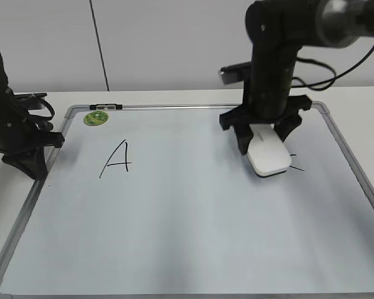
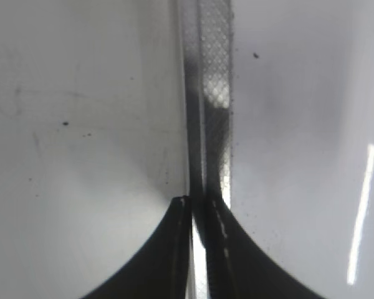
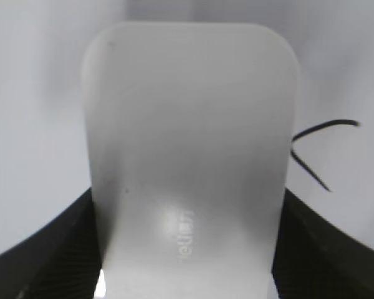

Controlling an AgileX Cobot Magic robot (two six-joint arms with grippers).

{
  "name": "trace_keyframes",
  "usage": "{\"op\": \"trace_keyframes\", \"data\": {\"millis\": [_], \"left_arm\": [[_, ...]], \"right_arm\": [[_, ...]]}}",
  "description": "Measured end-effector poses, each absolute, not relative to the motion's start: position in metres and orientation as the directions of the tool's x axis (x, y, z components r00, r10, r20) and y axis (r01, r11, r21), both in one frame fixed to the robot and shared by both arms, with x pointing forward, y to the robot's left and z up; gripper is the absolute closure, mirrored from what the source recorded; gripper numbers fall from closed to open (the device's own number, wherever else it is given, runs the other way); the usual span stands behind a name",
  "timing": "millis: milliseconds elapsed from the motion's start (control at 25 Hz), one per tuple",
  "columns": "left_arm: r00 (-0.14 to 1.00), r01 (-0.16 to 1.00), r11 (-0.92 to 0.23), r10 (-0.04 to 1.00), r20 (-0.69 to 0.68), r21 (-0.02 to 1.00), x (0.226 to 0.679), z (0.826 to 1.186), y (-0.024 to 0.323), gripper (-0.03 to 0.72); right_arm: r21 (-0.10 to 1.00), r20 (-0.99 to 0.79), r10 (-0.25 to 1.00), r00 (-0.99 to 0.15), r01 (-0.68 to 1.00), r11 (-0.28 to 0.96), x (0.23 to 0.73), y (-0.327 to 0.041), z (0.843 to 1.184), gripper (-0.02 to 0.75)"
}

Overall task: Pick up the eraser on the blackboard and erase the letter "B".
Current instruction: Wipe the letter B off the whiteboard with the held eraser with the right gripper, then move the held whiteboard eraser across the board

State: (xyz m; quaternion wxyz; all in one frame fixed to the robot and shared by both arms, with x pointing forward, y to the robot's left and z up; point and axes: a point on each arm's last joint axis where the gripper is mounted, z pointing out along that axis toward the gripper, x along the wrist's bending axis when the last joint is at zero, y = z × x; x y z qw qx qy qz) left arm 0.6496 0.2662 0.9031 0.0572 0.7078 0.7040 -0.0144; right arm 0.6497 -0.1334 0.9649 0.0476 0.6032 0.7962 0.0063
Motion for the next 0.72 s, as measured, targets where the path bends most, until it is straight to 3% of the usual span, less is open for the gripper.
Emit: {"op": "trace_keyframes", "data": {"millis": [120, 240, 520, 720], "left_arm": [[0.008, 0.998, -0.002, 0.995, -0.101, 0.061, 0.65, 0.903, 0.266, 0.642], [0.009, 0.998, -0.003, 0.995, -0.1, 0.059, 0.65, 0.903, 0.266, 0.642], [0.01, 0.998, -0.004, 0.995, -0.099, 0.057, 0.649, 0.903, 0.266, 0.642], [0.01, 0.998, -0.004, 0.995, -0.099, 0.057, 0.649, 0.903, 0.266, 0.642]], "right_arm": [[0.154, -0.058, 0.973, -0.222, 0.961, 0.228, 0.648, -0.154, 1.004, 0.214], [0.165, -0.051, 0.985, -0.164, 0.972, 0.17, 0.64, -0.182, 1.021, 0.214], [0.008, 0.071, 0.997, -0.026, 1.0, 0.026, 0.603, -0.25, 1.002, 0.214], [-0.074, 0.136, 0.991, -0.018, 0.997, 0.028, 0.588, -0.275, 0.983, 0.214]]}}
